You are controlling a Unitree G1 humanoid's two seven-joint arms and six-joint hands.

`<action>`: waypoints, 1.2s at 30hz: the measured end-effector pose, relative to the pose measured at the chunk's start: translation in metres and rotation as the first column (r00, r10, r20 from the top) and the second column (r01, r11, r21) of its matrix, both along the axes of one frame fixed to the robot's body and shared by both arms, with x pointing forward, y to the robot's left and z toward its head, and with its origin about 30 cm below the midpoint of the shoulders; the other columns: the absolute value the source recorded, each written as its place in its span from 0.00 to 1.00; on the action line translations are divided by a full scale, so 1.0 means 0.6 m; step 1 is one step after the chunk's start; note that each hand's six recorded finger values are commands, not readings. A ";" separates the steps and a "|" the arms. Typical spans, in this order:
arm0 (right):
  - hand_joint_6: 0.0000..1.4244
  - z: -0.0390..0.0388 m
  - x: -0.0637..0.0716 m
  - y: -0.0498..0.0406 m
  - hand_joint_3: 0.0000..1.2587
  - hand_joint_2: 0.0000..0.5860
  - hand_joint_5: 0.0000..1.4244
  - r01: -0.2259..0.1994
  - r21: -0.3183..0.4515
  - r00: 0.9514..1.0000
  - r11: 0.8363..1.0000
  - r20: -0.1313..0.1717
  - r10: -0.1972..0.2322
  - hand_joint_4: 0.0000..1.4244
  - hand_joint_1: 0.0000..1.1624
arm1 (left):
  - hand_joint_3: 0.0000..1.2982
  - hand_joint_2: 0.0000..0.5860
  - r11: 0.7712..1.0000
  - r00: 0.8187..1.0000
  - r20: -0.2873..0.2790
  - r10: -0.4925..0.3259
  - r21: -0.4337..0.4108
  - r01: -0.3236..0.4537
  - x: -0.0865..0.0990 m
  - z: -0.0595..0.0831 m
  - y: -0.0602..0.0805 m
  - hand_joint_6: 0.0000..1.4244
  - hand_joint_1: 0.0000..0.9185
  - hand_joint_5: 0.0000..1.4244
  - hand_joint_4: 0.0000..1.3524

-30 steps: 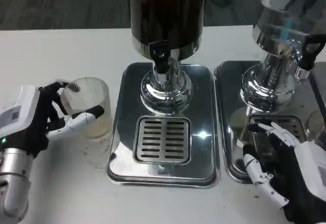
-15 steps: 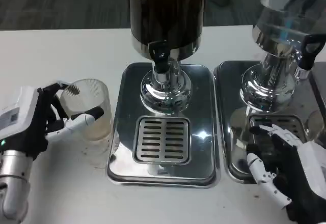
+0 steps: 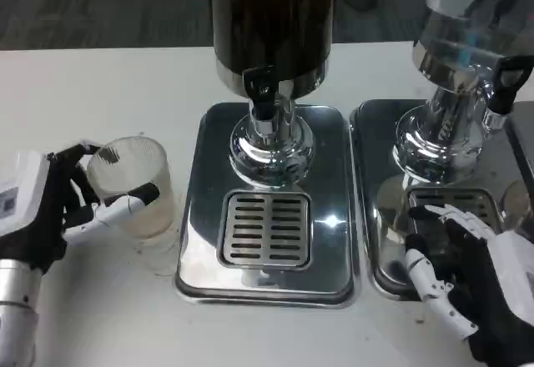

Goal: Grasp the cup under the faucet to collect the drink, then remove the cup.

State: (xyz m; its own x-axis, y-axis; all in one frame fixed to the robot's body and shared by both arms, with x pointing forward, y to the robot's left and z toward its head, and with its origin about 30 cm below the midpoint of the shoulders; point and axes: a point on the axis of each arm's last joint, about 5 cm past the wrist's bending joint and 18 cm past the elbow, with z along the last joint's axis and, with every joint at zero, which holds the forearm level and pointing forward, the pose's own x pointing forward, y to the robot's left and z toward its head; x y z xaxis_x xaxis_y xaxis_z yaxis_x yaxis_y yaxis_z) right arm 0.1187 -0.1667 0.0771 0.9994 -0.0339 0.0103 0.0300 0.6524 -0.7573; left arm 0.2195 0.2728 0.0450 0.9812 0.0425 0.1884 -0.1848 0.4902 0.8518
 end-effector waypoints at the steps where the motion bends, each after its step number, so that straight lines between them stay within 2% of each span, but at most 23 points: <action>1: 0.19 0.000 0.001 0.000 0.25 0.78 0.09 -0.001 0.001 1.000 1.000 0.001 0.001 0.13 0.12 | 0.52 0.18 1.000 1.000 0.002 -0.001 -0.001 0.001 -0.002 0.000 0.001 1.00 0.28 0.76 0.72; 12: 0.19 -0.003 0.003 0.000 0.25 0.79 0.09 -0.013 0.007 1.000 1.000 -0.005 0.013 0.13 0.12 | 0.53 0.16 1.000 0.999 0.022 -0.027 0.001 0.027 -0.017 0.002 0.014 1.00 0.29 0.77 0.72; 19: 0.19 -0.004 0.005 0.001 0.25 0.79 0.09 -0.018 0.010 1.000 1.000 -0.006 0.018 0.13 0.12 | 0.53 0.16 0.998 0.995 0.079 -0.062 0.002 0.062 -0.022 0.017 0.026 1.00 0.29 0.77 0.72; 30: 0.19 -0.004 0.006 0.004 0.25 0.79 0.09 -0.029 0.015 1.000 0.999 0.001 0.029 0.13 0.12 | 0.54 0.16 0.994 0.984 0.146 -0.103 -0.016 0.106 -0.025 0.028 0.023 1.00 0.29 0.77 0.73; 36: 0.19 -0.005 0.004 0.004 0.25 0.79 0.09 -0.027 0.017 1.000 0.999 -0.003 0.027 0.13 0.12 | 0.55 0.16 0.986 0.970 0.185 -0.159 -0.026 0.166 -0.020 0.037 0.013 1.00 0.29 0.77 0.74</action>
State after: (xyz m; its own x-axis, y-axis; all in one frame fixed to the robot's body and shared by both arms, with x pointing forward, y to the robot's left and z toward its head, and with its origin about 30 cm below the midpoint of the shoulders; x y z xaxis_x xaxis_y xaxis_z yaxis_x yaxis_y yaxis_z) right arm 0.1213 -0.1643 0.0740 1.0000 -0.0071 0.0066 0.0096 0.6654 -0.7464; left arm 0.2074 0.2809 0.0672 0.9252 -0.1032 0.3652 -0.2495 0.5599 0.7901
